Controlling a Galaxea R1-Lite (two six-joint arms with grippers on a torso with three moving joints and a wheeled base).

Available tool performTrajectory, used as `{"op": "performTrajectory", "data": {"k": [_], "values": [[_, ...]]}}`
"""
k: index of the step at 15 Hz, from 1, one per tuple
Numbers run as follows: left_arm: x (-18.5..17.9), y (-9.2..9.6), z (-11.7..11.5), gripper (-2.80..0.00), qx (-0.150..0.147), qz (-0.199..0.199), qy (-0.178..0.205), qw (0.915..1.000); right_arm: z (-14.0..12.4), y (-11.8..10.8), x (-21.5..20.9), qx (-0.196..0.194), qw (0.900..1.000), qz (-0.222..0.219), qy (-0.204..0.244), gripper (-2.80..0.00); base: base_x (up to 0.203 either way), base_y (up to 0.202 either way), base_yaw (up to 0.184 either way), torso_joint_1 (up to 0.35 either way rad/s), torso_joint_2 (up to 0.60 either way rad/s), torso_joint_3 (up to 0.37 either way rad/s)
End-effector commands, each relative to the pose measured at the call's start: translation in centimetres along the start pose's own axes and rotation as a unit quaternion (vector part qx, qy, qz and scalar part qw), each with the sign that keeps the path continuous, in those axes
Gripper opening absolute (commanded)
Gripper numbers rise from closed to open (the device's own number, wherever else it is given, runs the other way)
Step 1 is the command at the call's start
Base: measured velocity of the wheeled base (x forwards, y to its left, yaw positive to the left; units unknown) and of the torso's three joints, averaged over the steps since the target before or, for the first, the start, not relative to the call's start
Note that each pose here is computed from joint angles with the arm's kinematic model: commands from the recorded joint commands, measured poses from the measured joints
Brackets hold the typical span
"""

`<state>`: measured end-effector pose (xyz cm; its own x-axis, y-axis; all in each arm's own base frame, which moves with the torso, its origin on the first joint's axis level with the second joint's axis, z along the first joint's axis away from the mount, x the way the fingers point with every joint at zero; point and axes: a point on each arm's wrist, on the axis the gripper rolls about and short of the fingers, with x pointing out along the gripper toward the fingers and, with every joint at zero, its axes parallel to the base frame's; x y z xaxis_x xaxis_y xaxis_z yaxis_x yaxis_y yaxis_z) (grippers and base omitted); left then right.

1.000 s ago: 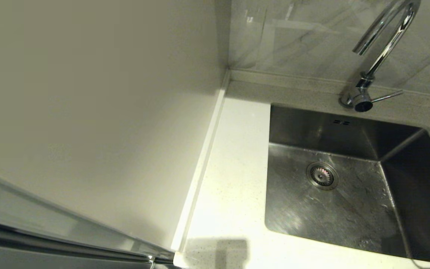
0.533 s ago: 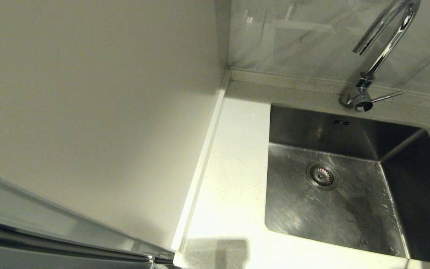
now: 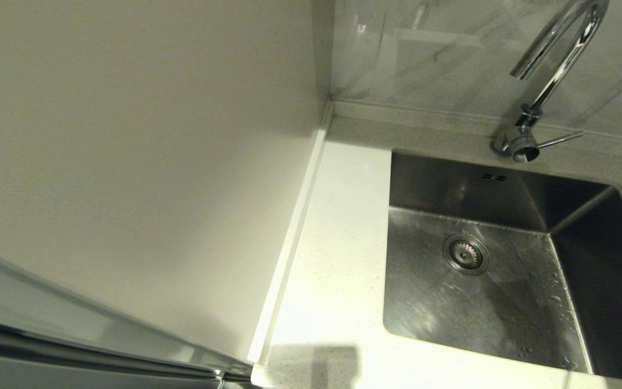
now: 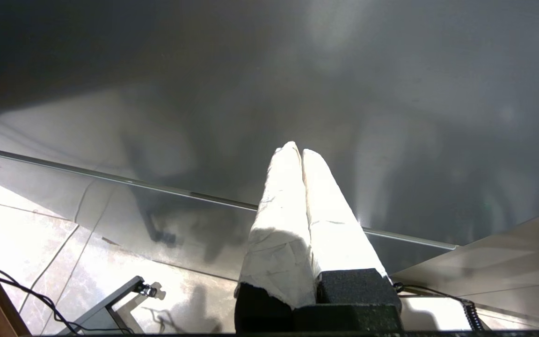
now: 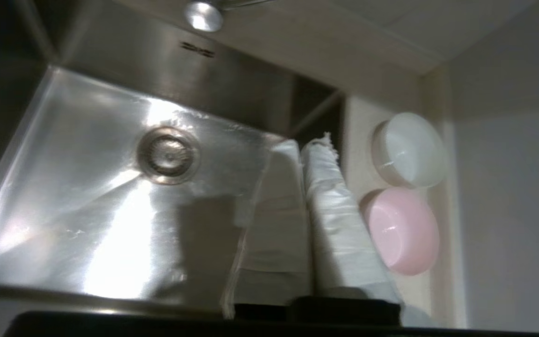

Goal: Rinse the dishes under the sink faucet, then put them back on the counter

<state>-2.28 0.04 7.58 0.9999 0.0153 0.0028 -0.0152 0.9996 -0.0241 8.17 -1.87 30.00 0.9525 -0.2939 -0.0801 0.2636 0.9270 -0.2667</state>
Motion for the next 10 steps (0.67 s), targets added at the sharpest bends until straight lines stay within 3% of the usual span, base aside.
{"op": "performTrajectory", "data": {"k": [1,3,7,9,10], "values": [[0.0,0.0,0.0,-2.80,0.000,0.000,-0.002,1.0000,-0.6,0.1,-2.3,0.032,0.999,0.013,-0.021,-2.80,0.000,0.000,0.000,0.000,0.00,0.000],[0.0,0.0,0.0,-2.80,0.000,0.000,-0.002,1.0000,-3.5,0.7,-4.3,0.046,0.998,0.025,-0.015,-2.80,0.000,0.000,0.000,0.000,0.00,0.000],[0.0,0.0,0.0,-2.80,0.000,0.000,-0.002,1.0000,-11.7,2.4,-7.2,0.047,0.998,0.046,0.006,-2.80,0.000,0.000,0.000,0.000,0.00,0.000],[0.0,0.0,0.0,-2.80,0.000,0.000,-0.002,1.0000,-14.8,3.1,-7.9,0.050,0.997,0.049,-0.006,-2.80,0.000,0.000,0.000,0.000,0.00,0.000],[0.0,0.0,0.0,-2.80,0.000,0.001,-0.002,1.0000,-15.1,3.2,-7.8,0.056,0.997,0.045,-0.036,-2.80,0.000,0.000,0.000,0.000,0.00,0.000]]}}
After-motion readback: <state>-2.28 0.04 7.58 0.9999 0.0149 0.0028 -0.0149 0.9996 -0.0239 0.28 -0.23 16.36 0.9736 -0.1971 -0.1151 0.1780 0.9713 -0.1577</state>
